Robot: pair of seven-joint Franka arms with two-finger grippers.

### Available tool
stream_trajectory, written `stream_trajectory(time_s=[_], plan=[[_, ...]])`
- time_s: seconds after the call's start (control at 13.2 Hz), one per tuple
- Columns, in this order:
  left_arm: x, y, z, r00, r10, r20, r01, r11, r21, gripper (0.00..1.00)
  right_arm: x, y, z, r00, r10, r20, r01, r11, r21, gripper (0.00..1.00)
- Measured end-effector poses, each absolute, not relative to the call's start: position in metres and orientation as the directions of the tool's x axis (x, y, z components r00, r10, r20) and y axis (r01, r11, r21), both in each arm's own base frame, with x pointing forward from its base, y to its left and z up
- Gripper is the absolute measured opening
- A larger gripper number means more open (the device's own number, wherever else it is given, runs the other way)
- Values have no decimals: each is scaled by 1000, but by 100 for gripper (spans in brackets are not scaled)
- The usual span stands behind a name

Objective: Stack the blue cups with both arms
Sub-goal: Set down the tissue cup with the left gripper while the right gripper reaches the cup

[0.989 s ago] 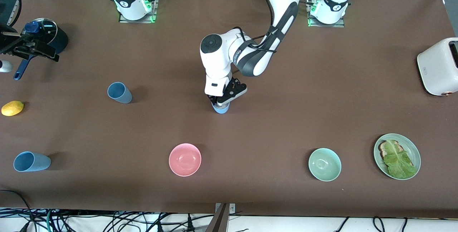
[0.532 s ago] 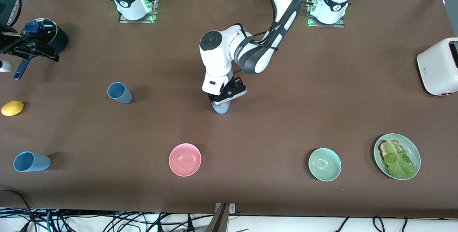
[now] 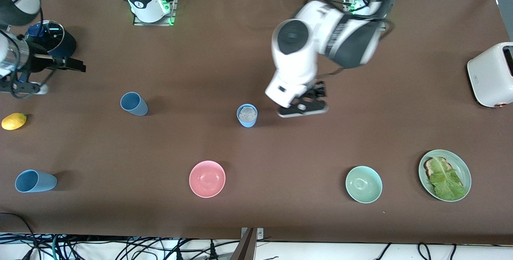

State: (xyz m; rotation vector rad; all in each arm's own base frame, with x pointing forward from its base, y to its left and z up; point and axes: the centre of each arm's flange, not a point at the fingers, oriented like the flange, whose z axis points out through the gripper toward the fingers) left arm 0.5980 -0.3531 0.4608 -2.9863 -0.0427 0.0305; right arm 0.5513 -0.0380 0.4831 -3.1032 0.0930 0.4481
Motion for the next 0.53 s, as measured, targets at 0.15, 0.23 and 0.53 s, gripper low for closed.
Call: stream_trajectory(time_s=[0.15,0.23,0.53], plan=[[635,-261,491,996,-83,-30,-86,-989,-119,100,553,-36,445,966,-55,-251,-55,-998,4,100],[648,-215,500,991,-128,-37,-131,-985,-110,100,552,-35,428,971,-52,-233,-52,-999,4,100],[676,-44,508,954,-291,-77,-297,-952,-81,100,541,-26,363,990,-37,-137,-37,-999,4,100]])
